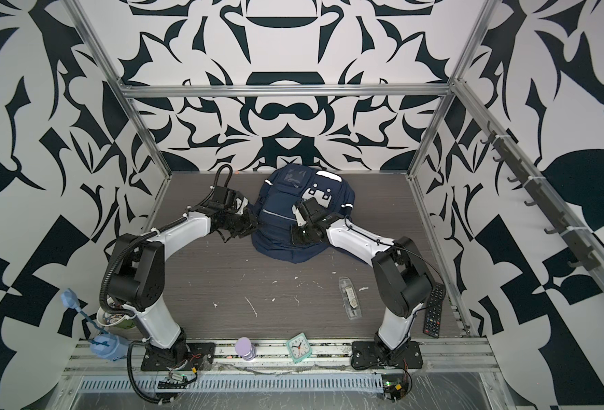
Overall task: Pack books, pencil case, and school supplies into a backpack
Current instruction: Unzip the student bag at the top-center of the table.
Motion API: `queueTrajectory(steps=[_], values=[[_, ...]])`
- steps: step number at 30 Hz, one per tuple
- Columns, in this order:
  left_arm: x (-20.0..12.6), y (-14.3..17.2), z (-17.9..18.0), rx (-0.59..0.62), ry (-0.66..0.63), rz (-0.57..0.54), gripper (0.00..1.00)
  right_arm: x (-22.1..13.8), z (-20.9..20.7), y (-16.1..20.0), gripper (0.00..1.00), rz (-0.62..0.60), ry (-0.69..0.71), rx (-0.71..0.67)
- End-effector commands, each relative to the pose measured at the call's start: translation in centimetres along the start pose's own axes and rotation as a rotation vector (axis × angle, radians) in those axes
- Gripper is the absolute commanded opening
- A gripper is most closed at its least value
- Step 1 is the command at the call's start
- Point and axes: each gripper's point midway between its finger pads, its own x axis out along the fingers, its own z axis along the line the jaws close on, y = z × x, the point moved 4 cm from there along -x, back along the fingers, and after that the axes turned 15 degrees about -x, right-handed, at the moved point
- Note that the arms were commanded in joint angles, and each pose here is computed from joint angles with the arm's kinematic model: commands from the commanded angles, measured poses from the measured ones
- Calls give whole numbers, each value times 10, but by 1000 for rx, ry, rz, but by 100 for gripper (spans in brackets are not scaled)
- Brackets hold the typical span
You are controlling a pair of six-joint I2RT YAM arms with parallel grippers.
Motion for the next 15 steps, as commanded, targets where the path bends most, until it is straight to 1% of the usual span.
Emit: queueTrajectory(steps=[1,5,8,15], values=[[-1,-5,-8,28,-9,-2,48,-27,-10,-5,0,-59,27,0],[11,-14,-14,25,6,13,48,-41,-32,3,0,-65,58,43],[22,-17,-24,39,31,36,47,-46,-39,6,0,-65,62,58],[56,-17,-45,85,66,104,46,-34,-36,16,0,-23,25,73]])
